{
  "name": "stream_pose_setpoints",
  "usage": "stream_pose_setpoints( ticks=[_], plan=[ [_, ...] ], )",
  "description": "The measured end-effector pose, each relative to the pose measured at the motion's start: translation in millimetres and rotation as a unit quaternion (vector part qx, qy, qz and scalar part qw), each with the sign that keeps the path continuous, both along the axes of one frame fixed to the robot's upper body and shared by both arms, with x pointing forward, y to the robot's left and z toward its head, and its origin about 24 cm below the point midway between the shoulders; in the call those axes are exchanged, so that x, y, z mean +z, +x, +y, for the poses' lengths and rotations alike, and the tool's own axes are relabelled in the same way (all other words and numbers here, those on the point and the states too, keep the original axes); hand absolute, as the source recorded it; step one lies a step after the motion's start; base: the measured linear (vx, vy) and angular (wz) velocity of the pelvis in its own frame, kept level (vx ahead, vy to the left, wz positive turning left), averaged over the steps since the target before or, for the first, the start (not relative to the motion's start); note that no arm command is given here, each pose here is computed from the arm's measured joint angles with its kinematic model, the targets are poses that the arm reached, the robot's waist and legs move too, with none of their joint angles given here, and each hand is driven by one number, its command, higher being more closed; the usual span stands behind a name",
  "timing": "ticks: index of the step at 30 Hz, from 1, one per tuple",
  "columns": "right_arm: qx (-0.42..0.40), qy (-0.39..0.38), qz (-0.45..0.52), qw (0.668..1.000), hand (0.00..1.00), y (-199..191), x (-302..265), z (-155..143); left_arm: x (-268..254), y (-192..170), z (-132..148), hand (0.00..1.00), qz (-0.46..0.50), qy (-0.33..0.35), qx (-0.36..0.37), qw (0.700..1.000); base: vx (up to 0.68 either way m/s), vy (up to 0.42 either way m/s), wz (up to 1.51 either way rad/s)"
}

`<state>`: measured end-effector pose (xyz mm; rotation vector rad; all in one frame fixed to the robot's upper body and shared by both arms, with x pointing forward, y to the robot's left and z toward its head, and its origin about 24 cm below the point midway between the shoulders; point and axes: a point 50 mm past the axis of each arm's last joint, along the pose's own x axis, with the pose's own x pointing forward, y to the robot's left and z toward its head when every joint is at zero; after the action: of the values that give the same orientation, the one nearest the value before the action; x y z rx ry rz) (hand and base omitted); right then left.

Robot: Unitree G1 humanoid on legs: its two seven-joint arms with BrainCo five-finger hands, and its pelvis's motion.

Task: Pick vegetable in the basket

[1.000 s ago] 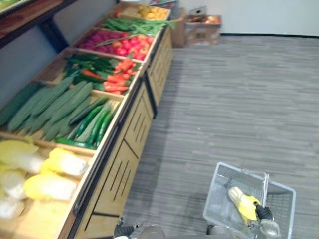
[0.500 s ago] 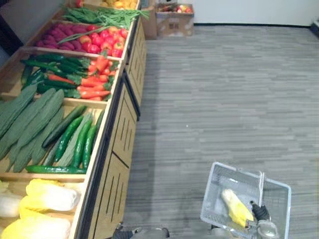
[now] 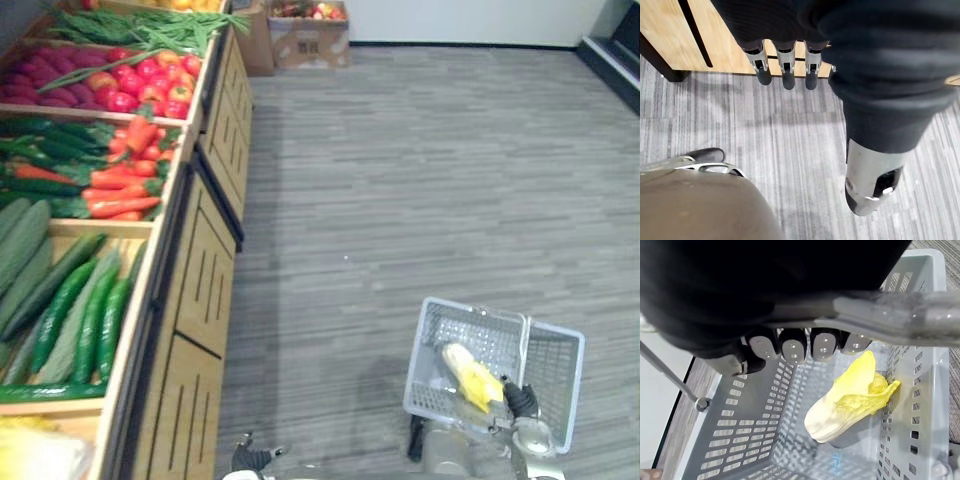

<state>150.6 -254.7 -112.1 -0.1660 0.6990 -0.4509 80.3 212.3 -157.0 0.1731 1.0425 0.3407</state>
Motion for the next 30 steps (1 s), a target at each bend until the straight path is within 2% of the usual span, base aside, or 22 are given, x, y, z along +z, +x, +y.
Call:
stream_pose_setpoints(
  ticks=[6, 13, 18, 20, 21, 23, 27, 30],
  plan=[
    [-0.032, 0.0, 0.02, 0.999, 1.0, -13, -4, -8, 0, 3, -10, 0.0, -0.01, -0.004, 0.0, 1.0, 0.34, -0.322, 0.22],
    [-0.029, 0.0, 0.064, 0.998, 1.0, -35, -14, -9, 4, 2, -3, 0.0, -0.018, 0.009, -0.001, 1.0, 0.29, -0.148, 0.25],
    [-0.033, 0.005, 0.073, 0.997, 1.0, -42, -17, -6, 4, -1, 4, 0.0, -0.013, 0.022, -0.003, 1.0, 0.21, 0.153, 0.02],
    [-0.032, -0.004, 0.074, 0.997, 1.0, -44, -15, -11, 2, -4, -5, 0.0, -0.008, 0.017, -0.008, 1.0, 0.24, 0.312, 0.08],
    [-0.023, 0.012, 0.08, 0.996, 1.0, -43, -20, 3, 5, -3, 8, 0.0, -0.008, 0.035, -0.01, 0.999, 0.29, 0.305, 0.18],
    [-0.004, 0.022, 0.069, 0.997, 1.0, -36, -20, 17, 8, 3, 13, 0.0, -0.018, 0.045, -0.01, 0.999, 0.26, 0.195, 0.24],
    [0.043, 0.023, 0.051, 0.997, 1.0, -20, -16, 31, 5, -2, 7, 0.0, -0.002, 0.042, -0.023, 0.999, 0.18, 0.142, -0.14],
    [0.061, 0.023, 0.066, 0.996, 1.0, -26, -19, 33, 2, -14, 6, 0.0, 0.018, 0.041, -0.028, 0.999, 0.14, 0.188, -0.18]
  ],
)
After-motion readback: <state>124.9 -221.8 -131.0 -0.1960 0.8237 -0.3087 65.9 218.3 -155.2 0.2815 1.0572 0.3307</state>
